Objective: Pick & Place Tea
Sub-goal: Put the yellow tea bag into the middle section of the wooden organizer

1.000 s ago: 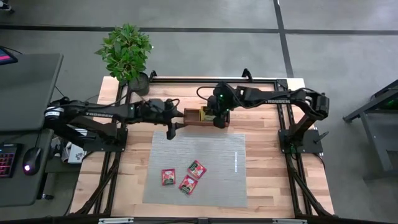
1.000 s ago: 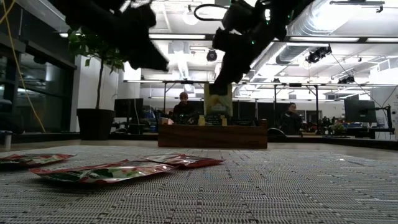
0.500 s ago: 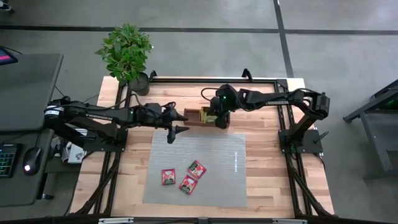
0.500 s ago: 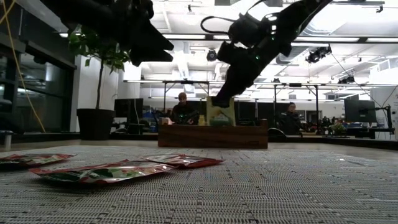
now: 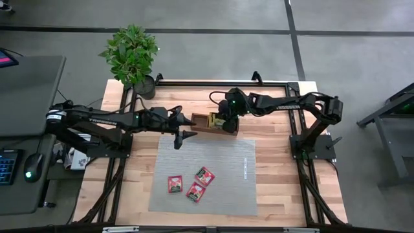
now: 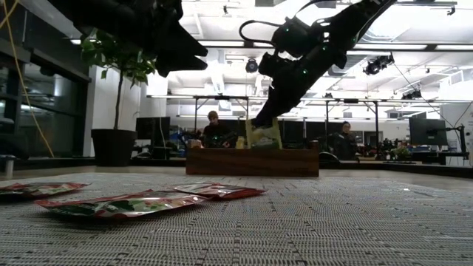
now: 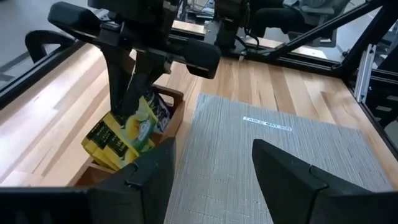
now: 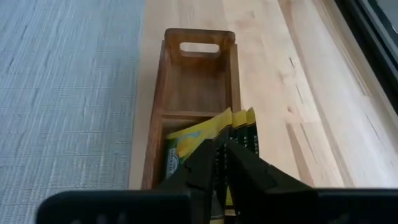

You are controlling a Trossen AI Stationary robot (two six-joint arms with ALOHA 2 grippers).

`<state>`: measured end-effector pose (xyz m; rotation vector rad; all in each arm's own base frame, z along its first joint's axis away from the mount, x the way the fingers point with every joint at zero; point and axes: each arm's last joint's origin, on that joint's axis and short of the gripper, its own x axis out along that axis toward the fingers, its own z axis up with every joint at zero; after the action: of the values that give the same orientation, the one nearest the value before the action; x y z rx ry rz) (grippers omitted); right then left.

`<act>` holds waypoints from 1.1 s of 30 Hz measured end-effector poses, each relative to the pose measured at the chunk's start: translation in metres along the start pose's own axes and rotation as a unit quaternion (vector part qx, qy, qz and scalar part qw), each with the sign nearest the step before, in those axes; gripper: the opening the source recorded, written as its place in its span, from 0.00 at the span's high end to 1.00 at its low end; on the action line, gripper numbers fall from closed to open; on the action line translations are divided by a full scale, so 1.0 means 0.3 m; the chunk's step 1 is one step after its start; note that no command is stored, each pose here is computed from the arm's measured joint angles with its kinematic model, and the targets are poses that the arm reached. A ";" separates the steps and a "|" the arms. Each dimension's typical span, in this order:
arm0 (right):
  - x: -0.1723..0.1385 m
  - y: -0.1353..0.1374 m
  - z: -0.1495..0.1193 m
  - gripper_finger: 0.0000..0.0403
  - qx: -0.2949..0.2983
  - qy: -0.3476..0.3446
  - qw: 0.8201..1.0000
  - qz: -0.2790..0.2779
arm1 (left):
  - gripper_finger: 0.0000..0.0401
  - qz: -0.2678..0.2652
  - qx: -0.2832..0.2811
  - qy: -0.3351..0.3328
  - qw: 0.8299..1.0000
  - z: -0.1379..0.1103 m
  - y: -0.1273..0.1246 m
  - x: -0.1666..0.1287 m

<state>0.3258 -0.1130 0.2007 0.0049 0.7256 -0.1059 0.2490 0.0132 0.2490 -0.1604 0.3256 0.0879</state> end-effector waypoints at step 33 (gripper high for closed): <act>0.010 -0.011 -0.002 0.74 0.112 -0.009 0.993 0.019 | 0.47 -0.018 0.023 0.011 1.000 -0.006 -0.003 0.000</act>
<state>0.3273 -0.1167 0.1985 0.2321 0.6932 -0.1511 0.2486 0.0121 0.2475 -0.1223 0.3454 0.0432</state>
